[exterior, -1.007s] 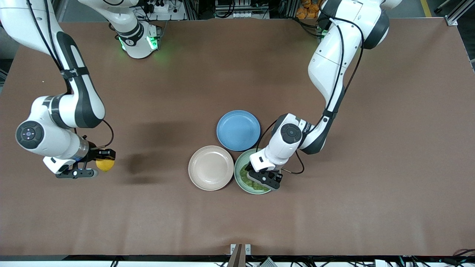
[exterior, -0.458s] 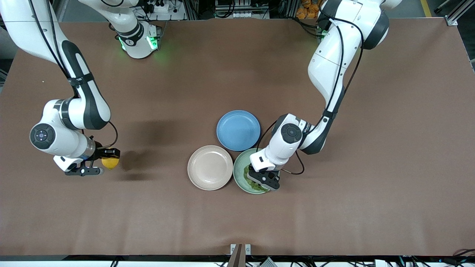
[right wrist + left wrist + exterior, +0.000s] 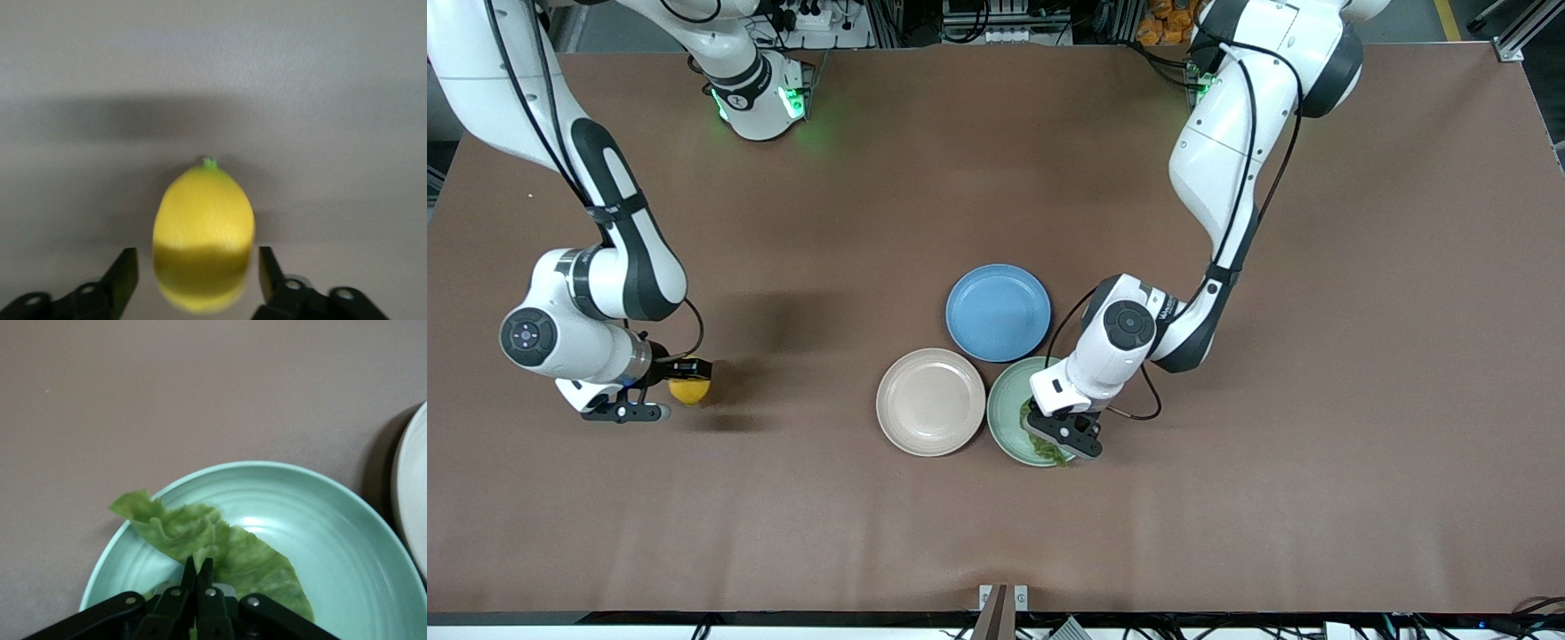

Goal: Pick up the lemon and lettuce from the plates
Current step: 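Carry the lemon away while the left gripper pinches the lettuce leaf, then lift the lettuce off the green plate with the left gripper, moving it outward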

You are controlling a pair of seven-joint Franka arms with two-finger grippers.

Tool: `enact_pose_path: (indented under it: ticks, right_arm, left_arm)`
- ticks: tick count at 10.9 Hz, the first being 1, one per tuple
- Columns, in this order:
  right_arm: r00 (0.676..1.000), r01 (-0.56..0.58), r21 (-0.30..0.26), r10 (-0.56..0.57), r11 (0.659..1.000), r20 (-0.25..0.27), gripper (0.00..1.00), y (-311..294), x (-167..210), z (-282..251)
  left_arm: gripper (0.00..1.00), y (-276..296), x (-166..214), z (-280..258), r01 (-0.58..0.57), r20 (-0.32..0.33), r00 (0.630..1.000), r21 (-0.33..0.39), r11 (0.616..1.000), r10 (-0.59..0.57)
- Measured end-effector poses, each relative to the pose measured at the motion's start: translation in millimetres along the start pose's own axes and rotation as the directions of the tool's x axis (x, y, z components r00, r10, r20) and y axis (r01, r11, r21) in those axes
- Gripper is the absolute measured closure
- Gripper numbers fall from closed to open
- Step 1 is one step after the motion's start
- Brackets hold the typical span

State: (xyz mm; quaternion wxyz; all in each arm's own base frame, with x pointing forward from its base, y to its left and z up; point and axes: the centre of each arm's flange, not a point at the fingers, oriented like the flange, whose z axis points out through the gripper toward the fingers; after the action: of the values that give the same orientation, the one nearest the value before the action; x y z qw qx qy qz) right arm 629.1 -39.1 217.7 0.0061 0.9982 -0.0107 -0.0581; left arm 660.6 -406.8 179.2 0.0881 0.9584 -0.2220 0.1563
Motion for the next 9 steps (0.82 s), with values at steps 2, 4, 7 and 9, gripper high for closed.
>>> enact_pose_path:
  ticks: [2,4,7,9]
  right_arm:
    - [1.0,0.0,0.007,0.0,1.0,0.029,0.0,-1.3,0.8,30.7]
    - [0.999,0.0,0.011,0.0,1.0,0.044,0.0,-1.9,4.4,51.5]
    - [0.999,0.006,0.015,-0.007,1.0,0.045,0.0,-6.7,6.7,52.5]
    - [0.999,0.006,0.015,-0.007,1.0,0.046,0.0,-6.5,6.6,52.6]
  left_arm:
    - [0.98,-5.9,4.3,-10.7,0.005,0.034,0.999,0.009,1.0,-0.005]
    - [0.98,-16.7,7.5,-21.3,0.013,0.072,0.997,0.023,1.0,-0.015]
    - [0.98,-34.6,10.1,-33.8,0.028,0.117,0.993,0.046,0.999,-0.033]
    - [0.98,-60.5,14.9,-49.3,0.041,0.145,0.988,0.06,0.997,-0.049]
